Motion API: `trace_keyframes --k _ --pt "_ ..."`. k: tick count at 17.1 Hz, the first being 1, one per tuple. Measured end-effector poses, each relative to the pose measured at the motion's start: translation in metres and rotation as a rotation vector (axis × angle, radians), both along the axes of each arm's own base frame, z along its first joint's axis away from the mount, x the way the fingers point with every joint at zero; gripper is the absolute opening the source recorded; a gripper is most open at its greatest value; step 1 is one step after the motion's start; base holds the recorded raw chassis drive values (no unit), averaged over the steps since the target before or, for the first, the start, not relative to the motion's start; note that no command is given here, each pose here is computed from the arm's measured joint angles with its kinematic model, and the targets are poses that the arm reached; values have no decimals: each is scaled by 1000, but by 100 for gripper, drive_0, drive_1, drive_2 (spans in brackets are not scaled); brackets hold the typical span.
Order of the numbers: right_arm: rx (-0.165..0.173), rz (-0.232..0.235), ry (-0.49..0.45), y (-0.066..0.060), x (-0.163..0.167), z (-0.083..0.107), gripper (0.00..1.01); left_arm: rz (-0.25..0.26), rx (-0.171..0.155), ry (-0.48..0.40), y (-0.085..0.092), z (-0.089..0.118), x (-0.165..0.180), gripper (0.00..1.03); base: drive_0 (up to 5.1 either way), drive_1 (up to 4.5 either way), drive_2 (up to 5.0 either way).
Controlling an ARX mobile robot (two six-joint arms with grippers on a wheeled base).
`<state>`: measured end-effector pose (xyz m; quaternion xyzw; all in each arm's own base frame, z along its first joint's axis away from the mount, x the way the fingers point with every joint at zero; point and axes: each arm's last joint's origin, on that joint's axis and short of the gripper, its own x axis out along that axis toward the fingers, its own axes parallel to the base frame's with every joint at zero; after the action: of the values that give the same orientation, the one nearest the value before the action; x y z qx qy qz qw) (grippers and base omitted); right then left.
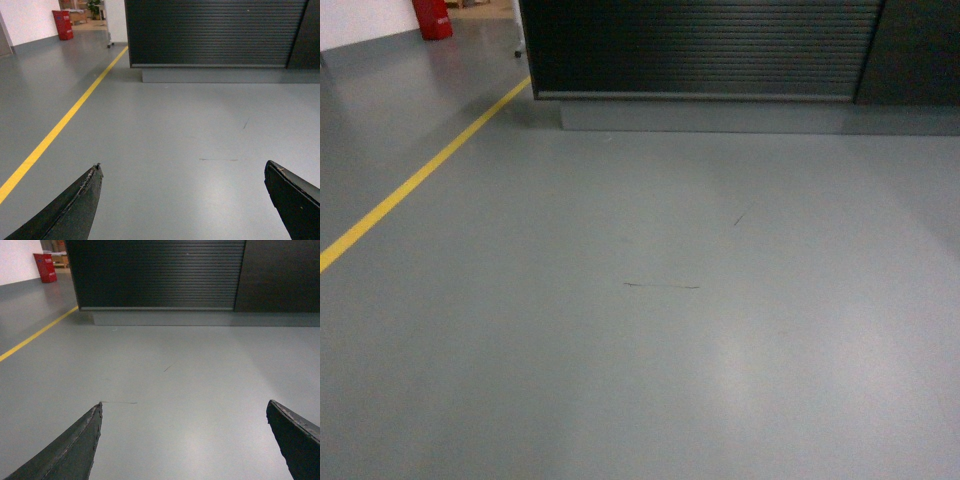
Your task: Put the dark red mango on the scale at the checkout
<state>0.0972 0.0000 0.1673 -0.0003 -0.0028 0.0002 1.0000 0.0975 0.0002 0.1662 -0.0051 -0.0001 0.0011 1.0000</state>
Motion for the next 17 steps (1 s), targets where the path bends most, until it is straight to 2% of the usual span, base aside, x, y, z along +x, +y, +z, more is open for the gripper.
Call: trace_keyframes --k 17 --pt "0 0 0 0 0 0 98 0 0 0 0 0 0 98 0 0 0"
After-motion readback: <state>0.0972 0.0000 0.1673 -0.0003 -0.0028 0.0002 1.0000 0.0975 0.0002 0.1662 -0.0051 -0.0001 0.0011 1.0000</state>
